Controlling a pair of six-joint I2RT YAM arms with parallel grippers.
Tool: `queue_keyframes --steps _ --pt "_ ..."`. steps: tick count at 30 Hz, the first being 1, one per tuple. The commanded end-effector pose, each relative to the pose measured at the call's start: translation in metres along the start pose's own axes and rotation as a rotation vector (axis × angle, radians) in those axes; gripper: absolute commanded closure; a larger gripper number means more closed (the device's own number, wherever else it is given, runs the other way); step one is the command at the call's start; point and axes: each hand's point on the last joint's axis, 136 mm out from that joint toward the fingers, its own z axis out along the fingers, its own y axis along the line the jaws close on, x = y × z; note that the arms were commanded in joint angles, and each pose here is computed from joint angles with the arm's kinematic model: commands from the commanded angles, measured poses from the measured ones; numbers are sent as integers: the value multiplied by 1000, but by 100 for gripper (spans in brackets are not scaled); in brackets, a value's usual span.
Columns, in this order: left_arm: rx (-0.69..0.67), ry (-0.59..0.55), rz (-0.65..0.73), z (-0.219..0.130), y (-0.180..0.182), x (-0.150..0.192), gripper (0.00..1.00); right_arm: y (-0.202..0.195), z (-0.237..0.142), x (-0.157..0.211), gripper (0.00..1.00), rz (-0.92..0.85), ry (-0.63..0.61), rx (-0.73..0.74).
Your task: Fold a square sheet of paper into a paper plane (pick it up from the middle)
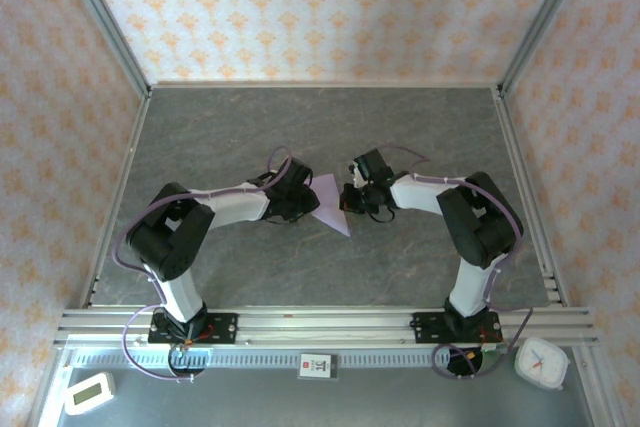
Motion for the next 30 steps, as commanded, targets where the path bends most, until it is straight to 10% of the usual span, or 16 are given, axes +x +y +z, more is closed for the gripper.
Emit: queue_keyframes --steps 1,30 --pt "7 0 9 -8 -7 -2 74 -45 14 33 100 38 91 149" --pt "-145 41 58 -7 5 -3 74 -48 17 34 100 41 99 155"
